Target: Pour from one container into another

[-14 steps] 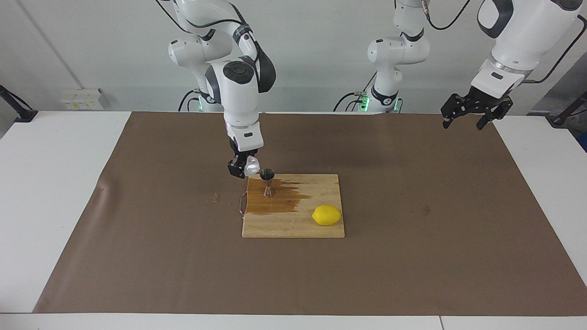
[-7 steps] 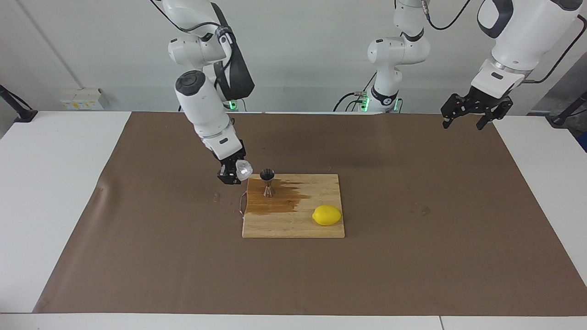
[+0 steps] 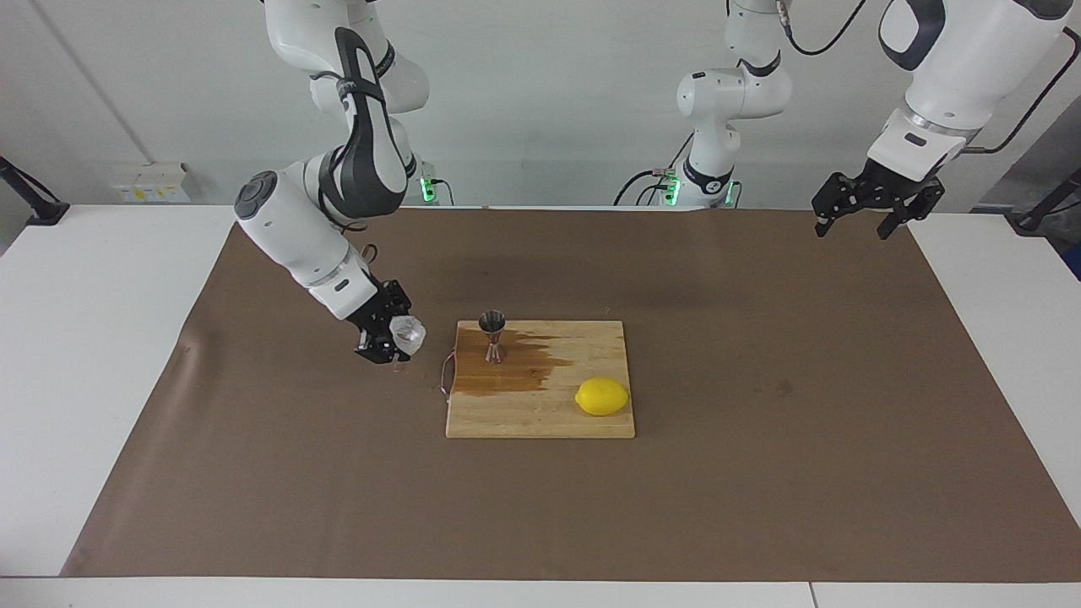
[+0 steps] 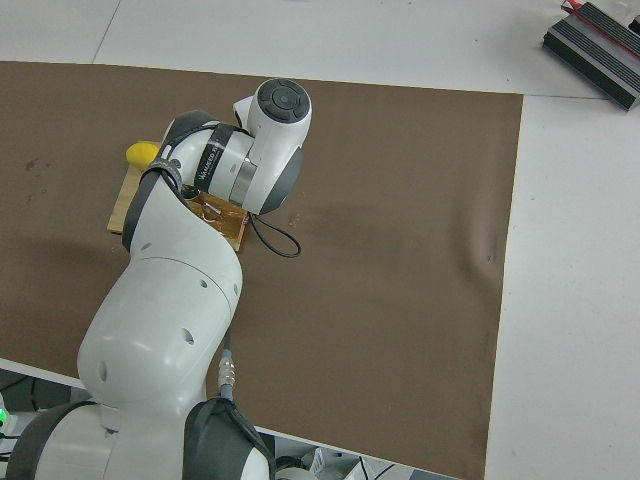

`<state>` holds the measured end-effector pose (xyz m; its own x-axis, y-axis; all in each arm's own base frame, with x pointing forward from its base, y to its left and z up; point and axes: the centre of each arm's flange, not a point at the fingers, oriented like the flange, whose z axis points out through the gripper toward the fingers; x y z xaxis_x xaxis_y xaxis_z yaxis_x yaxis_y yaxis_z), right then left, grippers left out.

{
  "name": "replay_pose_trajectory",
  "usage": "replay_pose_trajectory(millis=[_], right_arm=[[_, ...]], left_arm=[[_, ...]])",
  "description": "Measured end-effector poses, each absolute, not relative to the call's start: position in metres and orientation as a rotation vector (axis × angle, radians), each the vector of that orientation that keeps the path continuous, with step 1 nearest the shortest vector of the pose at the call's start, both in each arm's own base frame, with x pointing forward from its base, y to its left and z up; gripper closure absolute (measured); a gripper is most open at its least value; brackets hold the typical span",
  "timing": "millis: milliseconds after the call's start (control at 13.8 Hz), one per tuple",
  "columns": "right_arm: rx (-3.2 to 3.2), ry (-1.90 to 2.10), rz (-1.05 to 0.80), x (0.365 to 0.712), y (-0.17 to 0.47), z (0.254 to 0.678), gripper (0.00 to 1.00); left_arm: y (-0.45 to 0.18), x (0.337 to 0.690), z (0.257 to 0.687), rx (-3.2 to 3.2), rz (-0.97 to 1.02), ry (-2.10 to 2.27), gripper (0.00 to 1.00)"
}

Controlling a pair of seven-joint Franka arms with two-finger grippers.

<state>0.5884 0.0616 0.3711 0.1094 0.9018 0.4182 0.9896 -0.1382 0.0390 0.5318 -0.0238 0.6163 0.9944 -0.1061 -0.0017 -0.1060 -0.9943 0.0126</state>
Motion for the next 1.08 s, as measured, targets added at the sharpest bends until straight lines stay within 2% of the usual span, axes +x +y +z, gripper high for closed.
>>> replay_pose_trajectory(millis=[650,939,1011,1083], right_arm=[[-1.978,-1.846,-0.618,0.58,-0.003,0.279,0.5],[-1.954,-1.868,-0.611,0.577,-0.015,0.262,0.5],[-1.953,-1.869,-0.612,0.577,-0.016,0.262,0.44],[-1.953,-1.869,-0.612,0.577,-0.015,0.262,0.32]], left_arm=[[-0.024,0.532,0.616,3.125,-0.004,-0.166,0.0],[-0.024,0.532,0.616,3.125,-0.004,-0.166,0.0],[-0.024,0.532,0.616,3.125,-0.004,-0.166,0.0],[-0.024,0.532,0.616,3.125,-0.004,-0.166,0.0]])
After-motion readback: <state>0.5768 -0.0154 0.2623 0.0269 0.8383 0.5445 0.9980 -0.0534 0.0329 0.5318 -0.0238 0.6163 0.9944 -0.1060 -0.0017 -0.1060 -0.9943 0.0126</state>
